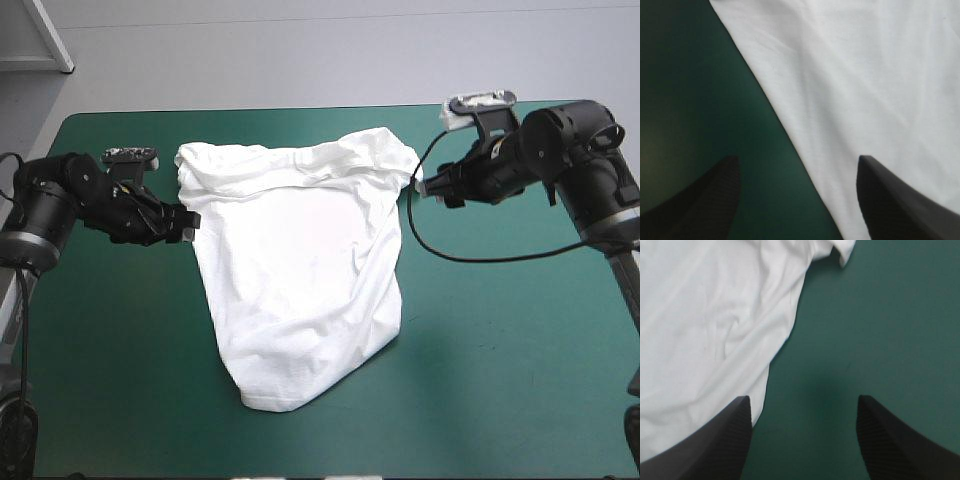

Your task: Fold the cloth

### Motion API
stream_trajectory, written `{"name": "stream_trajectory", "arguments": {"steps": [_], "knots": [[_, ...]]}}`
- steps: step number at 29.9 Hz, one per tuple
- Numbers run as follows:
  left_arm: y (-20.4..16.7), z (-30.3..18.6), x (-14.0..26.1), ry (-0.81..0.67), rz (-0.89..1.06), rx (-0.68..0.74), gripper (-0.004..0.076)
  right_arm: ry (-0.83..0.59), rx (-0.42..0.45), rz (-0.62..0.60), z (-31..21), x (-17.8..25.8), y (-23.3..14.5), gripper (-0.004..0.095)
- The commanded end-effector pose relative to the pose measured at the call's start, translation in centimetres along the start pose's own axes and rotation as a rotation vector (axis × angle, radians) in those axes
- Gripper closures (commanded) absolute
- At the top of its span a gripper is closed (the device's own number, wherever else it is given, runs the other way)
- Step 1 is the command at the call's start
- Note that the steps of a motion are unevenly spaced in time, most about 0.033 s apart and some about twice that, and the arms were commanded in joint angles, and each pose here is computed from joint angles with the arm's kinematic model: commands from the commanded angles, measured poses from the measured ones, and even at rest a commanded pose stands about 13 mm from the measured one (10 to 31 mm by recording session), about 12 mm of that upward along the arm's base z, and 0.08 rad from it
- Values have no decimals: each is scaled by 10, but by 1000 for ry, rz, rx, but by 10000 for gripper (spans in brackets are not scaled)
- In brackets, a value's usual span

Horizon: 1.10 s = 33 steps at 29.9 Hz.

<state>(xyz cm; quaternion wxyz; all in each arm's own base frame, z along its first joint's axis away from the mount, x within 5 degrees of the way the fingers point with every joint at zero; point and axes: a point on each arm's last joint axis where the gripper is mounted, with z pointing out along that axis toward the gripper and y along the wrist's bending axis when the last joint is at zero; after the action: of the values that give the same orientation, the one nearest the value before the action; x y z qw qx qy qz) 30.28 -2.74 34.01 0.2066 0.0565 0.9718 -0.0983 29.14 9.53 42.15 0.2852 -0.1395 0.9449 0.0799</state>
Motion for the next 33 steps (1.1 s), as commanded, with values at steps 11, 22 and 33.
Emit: {"name": "stream_trajectory", "arguments": {"steps": [11,22,33], "knots": [[12,91,-6,-105,-62,-19,242,243,-154,49,29,81,10,342],[-18,141,1,11,26,-88,386,266,-162,-7,38,89,10,429],[-17,150,12,83,43,-107,734,132,-191,-129,72,105,62,450]]}}
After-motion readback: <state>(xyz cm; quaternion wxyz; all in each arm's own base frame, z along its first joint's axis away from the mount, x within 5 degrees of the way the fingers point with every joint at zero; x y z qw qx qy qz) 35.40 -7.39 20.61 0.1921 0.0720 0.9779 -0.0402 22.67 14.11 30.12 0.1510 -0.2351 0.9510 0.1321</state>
